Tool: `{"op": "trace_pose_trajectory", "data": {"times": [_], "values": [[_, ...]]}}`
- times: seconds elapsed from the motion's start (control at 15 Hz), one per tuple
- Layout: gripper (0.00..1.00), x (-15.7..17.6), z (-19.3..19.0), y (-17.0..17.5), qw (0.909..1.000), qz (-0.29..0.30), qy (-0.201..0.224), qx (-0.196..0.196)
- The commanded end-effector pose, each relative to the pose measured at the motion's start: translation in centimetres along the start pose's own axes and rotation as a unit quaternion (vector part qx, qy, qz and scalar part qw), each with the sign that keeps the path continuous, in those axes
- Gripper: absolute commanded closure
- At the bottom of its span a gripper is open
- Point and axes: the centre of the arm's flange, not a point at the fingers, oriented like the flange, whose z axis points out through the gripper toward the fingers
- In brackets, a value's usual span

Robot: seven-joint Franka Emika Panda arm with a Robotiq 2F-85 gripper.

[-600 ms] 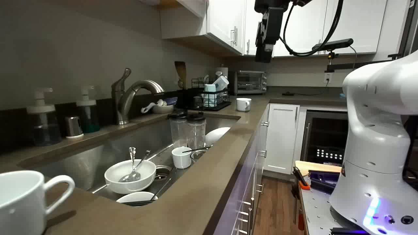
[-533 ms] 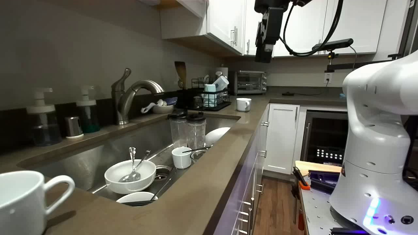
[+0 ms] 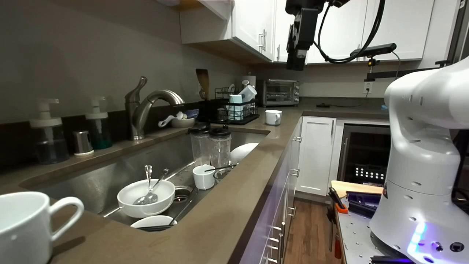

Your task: Pour the water in the white cup on the right into the sink then place it on the left

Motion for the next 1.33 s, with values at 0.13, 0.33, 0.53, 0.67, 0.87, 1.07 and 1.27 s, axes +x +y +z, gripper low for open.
{"op": "trace_pose_trajectory", "data": {"times": [0.13, 0.33, 0.53, 0.67, 0.87, 1.07, 1.27], "values": [[0.0, 0.0, 0.0, 0.0, 1.0, 0.0, 0.0, 0.0], [0.0, 0.0, 0.0, 0.0, 1.0, 0.0, 0.0, 0.0], [0.0, 0.8, -0.5, 1.8, 0.9991, 0.039, 0.013, 0.009], [0.0, 1.4, -1.6, 4.9, 0.9944, 0.098, 0.032, 0.023], [0.0, 1.4, -3.2, 10.4, 0.9821, 0.174, 0.057, 0.043], [0.0, 0.6, -3.6, 15.7, 0.9621, 0.255, 0.082, 0.052], [0.0, 0.1, -2.7, 20.5, 0.9358, 0.332, 0.107, 0.048]]}}
